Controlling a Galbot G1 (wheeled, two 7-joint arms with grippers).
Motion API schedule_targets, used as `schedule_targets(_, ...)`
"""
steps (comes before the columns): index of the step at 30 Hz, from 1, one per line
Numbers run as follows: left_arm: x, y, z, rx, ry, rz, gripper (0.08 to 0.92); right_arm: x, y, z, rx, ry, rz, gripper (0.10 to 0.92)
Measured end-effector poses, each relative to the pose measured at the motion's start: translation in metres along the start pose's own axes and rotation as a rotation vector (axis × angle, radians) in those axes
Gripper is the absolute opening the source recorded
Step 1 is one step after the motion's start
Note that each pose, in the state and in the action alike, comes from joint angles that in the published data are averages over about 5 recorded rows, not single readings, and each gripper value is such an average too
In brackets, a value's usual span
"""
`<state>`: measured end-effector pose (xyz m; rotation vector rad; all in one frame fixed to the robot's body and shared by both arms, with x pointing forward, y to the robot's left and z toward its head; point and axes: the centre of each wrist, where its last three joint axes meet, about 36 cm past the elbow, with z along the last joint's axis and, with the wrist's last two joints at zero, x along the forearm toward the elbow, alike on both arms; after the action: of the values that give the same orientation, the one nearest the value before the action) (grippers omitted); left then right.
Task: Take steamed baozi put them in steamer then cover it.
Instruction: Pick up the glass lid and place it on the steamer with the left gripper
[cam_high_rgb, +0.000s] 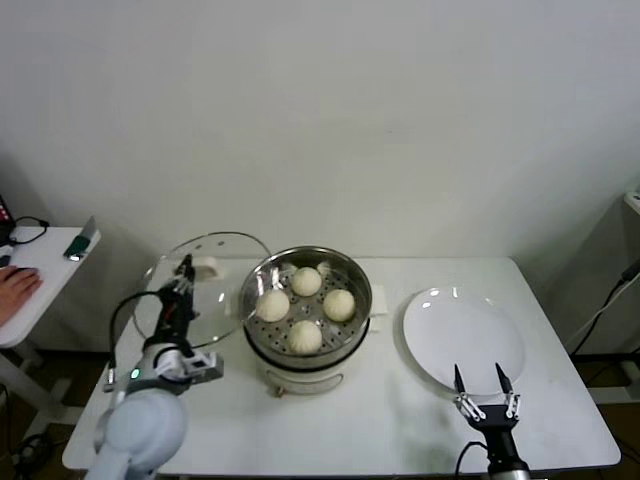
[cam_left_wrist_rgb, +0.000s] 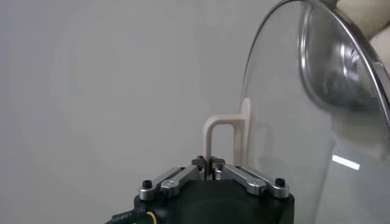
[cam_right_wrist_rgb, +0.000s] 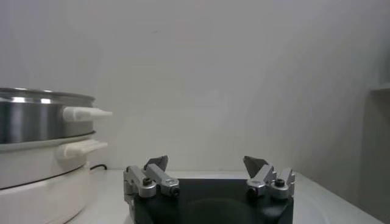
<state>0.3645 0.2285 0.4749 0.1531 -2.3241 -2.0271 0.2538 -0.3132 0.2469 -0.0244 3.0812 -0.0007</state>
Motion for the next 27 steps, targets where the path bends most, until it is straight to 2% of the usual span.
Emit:
schedule_targets(19, -0.002, -0.023, -0.109, 0.019, -0.087, 0.041, 0.134, 0.002, -0.005, 0.002, 0.003, -0.012, 0.011, 0.823)
schedule_targets(27, 0.0, -0.036, -0.143, 0.01, -0.106, 0.045, 0.134, 0.004, -0.008, 0.004, -0.001, -0.014, 0.018, 0.823)
